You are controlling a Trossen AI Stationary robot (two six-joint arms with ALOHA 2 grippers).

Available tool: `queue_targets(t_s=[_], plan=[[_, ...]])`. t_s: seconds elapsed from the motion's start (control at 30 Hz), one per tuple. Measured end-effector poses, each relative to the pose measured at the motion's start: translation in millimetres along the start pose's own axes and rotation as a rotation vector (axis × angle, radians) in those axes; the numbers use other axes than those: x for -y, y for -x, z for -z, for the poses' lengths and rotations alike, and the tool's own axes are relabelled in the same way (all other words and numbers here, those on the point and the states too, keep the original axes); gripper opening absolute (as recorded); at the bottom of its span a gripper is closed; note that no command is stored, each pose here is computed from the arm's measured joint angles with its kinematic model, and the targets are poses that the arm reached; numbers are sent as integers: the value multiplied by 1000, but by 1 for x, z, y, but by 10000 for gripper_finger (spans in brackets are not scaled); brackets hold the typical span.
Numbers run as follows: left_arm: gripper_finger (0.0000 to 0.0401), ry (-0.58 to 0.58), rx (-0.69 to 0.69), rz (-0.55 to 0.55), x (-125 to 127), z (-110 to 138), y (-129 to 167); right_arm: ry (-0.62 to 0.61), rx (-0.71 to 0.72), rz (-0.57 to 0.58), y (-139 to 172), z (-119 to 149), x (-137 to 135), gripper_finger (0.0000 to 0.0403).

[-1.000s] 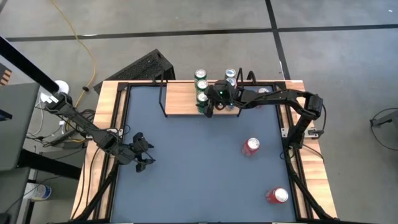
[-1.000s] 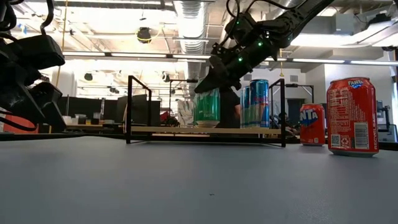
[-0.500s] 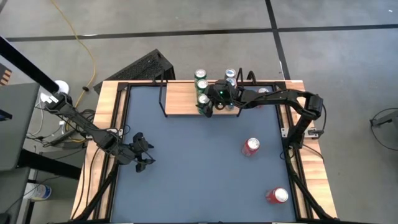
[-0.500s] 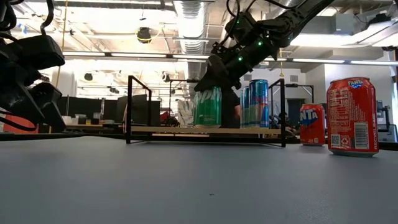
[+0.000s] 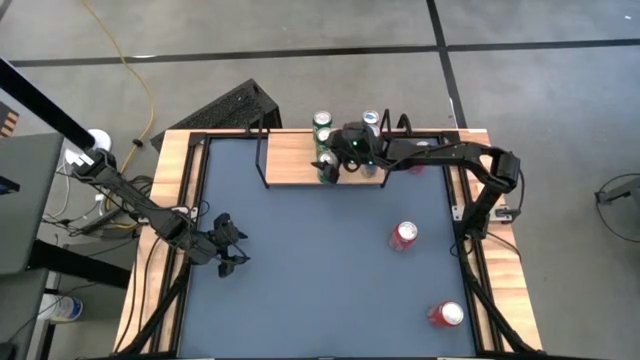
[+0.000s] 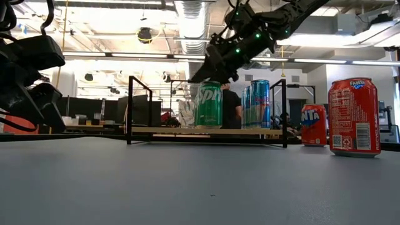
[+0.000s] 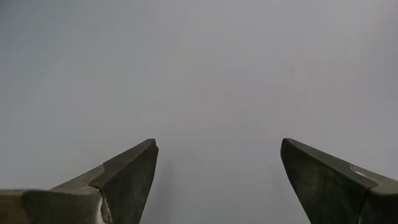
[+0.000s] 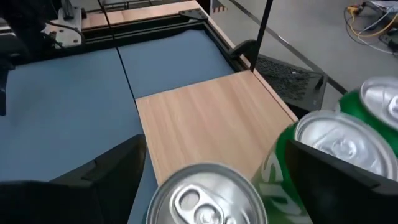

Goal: Place canned beverage on shelf
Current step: Put the green soda can on the shelf aligned with the other green soda cans

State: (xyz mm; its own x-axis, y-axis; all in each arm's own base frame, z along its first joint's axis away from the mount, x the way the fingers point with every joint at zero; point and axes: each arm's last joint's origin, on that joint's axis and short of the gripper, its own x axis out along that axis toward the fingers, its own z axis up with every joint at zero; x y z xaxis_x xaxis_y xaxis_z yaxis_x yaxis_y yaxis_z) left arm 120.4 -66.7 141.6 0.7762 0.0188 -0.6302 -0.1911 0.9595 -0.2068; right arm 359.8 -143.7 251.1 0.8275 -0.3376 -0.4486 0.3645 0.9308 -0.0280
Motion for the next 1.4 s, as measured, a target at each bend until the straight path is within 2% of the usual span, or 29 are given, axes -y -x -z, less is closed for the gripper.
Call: queue_targets(t_s=[0.27, 0.43, 0.5, 0.6, 0.77, 0.8, 0.9, 1.1, 1.4], plan=[[330, -8, -3, 4, 0, 0, 0, 60, -52, -52, 11, -33, -23, 377], [330, -22, -3, 4, 0, 0, 0, 147, -105, -127, 26, -54, -55, 343], [330, -22, -3, 4, 0, 0, 0, 182, -148, -127, 32, -54, -67, 310], [330, -22, -3, 3, 0, 0, 0, 241, -205, -114, 35, -45, -83, 234], [330, -37, -2, 3, 0, 0, 0, 271, -315, -123, 32, -16, -93, 43], [330, -43, -2, 3, 0, 0, 0, 268, -320, -124, 30, -12, -93, 22], [330, -59, -1, 1, 0, 0, 0, 240, -304, -101, 26, -4, -90, 17], [330, -44, 5, -6, 0, 0, 0, 207, -365, -27, 17, 15, -69, 3], [330, -38, 7, -9, 0, 0, 0, 163, -343, -2, 11, 19, -48, 0]])
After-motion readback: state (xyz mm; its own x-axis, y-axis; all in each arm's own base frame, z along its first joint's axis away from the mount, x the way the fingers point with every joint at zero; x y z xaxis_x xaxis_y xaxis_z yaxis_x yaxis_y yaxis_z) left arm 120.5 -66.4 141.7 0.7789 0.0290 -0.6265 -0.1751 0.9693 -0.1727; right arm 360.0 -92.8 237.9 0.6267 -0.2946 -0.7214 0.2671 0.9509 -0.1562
